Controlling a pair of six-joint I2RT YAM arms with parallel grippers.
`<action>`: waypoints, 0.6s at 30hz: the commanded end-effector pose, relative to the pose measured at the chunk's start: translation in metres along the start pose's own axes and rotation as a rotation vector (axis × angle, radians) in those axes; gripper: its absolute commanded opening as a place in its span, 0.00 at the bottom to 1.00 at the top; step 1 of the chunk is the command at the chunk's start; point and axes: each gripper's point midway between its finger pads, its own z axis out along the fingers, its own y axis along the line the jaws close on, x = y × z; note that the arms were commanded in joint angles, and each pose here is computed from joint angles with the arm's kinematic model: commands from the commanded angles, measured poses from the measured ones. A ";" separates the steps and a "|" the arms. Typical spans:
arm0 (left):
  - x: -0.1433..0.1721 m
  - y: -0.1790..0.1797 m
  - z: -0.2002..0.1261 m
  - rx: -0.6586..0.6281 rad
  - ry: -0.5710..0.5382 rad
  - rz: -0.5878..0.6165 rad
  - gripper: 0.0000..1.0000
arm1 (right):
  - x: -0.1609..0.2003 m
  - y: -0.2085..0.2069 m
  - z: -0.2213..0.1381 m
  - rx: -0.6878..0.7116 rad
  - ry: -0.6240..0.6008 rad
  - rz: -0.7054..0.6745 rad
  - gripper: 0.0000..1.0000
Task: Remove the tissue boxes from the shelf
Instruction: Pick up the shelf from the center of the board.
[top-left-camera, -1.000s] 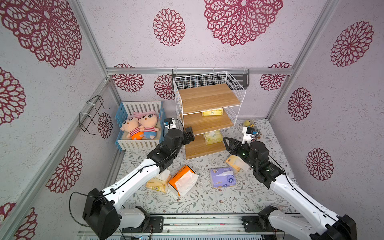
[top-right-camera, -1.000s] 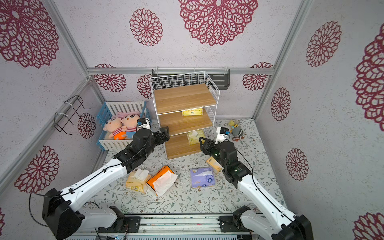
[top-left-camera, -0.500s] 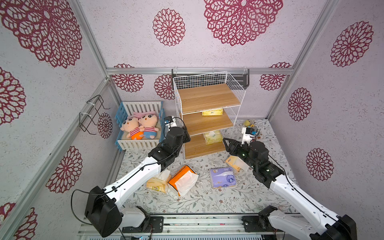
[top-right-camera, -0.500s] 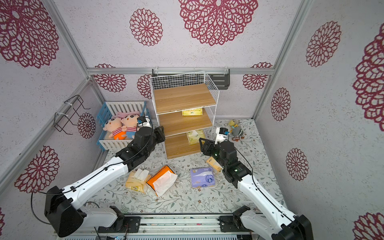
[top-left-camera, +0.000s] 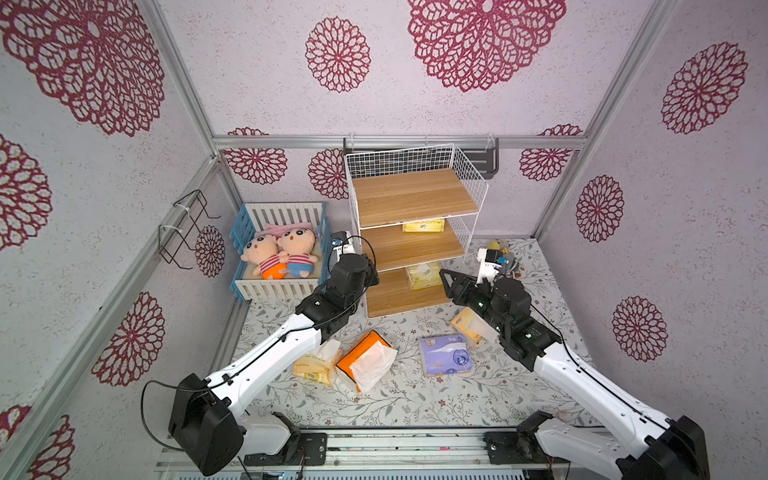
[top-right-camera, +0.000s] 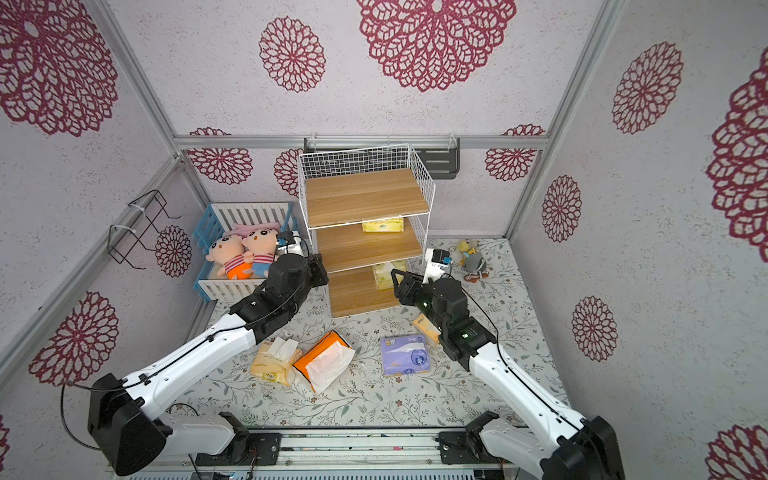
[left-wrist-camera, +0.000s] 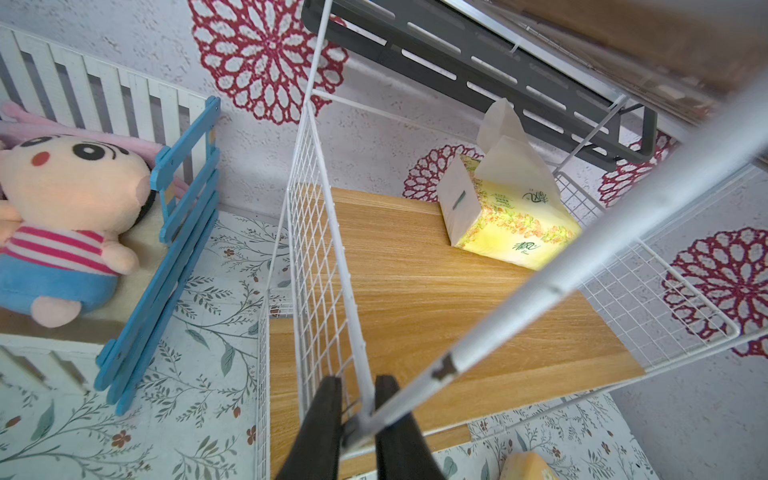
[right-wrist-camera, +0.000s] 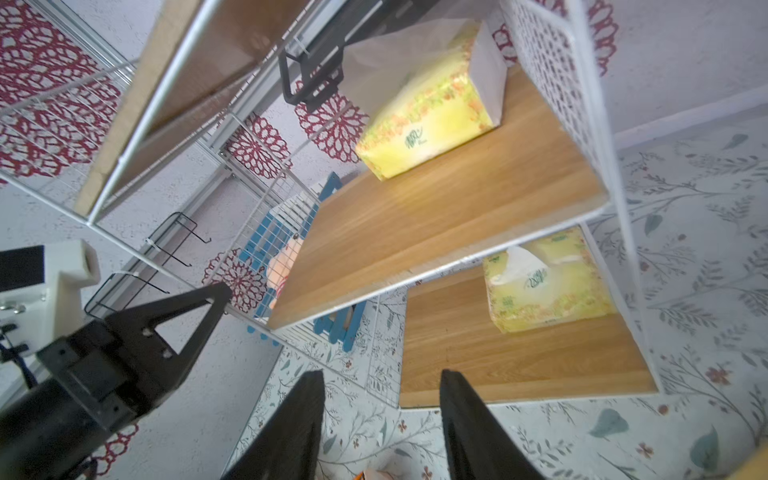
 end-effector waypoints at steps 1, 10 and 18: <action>-0.011 0.016 -0.008 -0.043 -0.042 -0.070 0.01 | -0.039 0.031 0.006 -0.049 -0.139 -0.024 0.55; -0.014 0.010 -0.006 -0.018 -0.046 -0.050 0.00 | -0.038 0.038 0.041 -0.069 -0.219 0.068 0.55; -0.016 -0.004 -0.001 0.025 -0.025 -0.064 0.01 | -0.031 0.038 0.073 -0.035 -0.282 0.131 0.55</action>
